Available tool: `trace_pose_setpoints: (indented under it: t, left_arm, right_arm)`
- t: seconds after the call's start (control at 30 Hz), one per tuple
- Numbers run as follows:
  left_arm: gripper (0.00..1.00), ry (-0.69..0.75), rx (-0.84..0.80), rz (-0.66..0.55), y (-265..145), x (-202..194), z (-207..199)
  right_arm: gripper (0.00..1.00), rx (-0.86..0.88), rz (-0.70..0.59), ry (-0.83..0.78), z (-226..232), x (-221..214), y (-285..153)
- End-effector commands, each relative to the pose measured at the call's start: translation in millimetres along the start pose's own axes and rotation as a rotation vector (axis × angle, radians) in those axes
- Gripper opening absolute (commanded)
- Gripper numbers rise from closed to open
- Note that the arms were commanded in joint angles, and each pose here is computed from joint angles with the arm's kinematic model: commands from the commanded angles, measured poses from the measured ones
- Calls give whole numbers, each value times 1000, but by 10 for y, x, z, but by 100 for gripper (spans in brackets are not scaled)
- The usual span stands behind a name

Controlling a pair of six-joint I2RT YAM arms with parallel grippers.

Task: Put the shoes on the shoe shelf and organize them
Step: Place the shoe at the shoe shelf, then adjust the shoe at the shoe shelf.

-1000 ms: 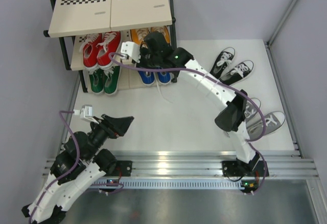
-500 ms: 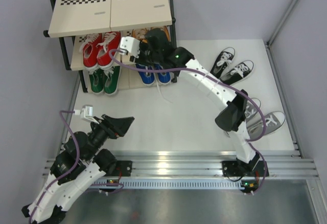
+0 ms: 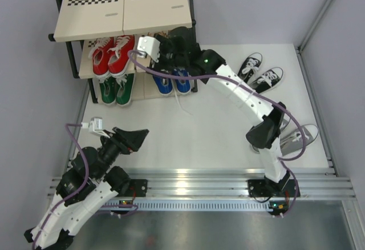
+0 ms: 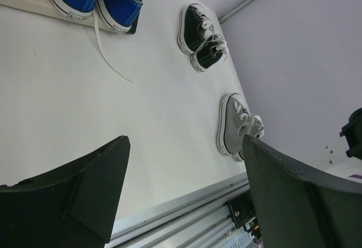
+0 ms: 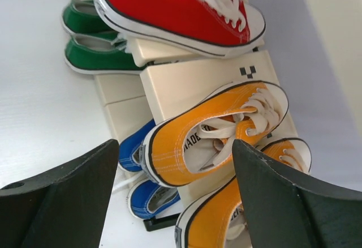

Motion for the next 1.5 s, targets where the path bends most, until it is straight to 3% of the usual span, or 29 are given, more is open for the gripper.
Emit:
trace_pose_setpoints:
  t: [0.0, 0.2, 0.33, 0.37, 0.4, 0.47, 0.6, 0.73, 0.8, 1.0, 1.13, 1.47]
  left_arm:
    - [85, 24, -33, -95, -15, 167, -135]
    - [75, 121, 70, -78, 360, 225, -302]
    - [40, 215, 112, -93, 630, 305, -450]
    - [13, 232, 120, -106, 684, 332, -481]
    - [7, 273, 123, -114, 733, 360, -508]
    - [0, 315, 146, -150, 877, 443, -614]
    - [0, 412, 112, -123, 1125, 487, -814]
    - [0, 425, 5, 21, 1491, 295, -971]
    - [0, 430, -96, 90, 1590, 257, -1159]
    - [0, 512, -134, 204, 2131, 97, -1360]
    - [0, 548, -111, 167, 2420, 107, -1478]
    - [0, 645, 68, 42, 3009, 88, -1317]
  right_arm:
    - [81, -25, -201, 21, -232, 508, -710]
    - [84, 37, -249, 67, -134, 538, -1178]
    - [82, 82, -245, 112, -8, 288, -1491]
    - [80, 123, -215, 138, 138, 113, -1446]
    - [79, 106, -243, 144, 117, 70, -1666]
    - [76, 142, -197, 196, 333, -233, -1684]
    - [71, 68, -171, 295, 458, -684, -2085]
    - [62, 22, -86, 415, 710, -1248, -2209]
    - [60, -5, -83, 443, 758, -1369, -2291]
    - [47, 0, -95, 559, 978, -1774, -2374]
    - [44, -7, -87, 589, 1011, -1882, -2420]
    - [42, -27, -85, 587, 1020, -1919, -2452]
Point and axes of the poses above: each gripper's point midway between its finger pads, its own y axis out along the fingers, its own z axis along the line the jaws close on, x = y × z, the point moved 9 cm from there along -y, back along the fingers, and after that the axes turned 10 degrees about -y, right-handed, at the moved point
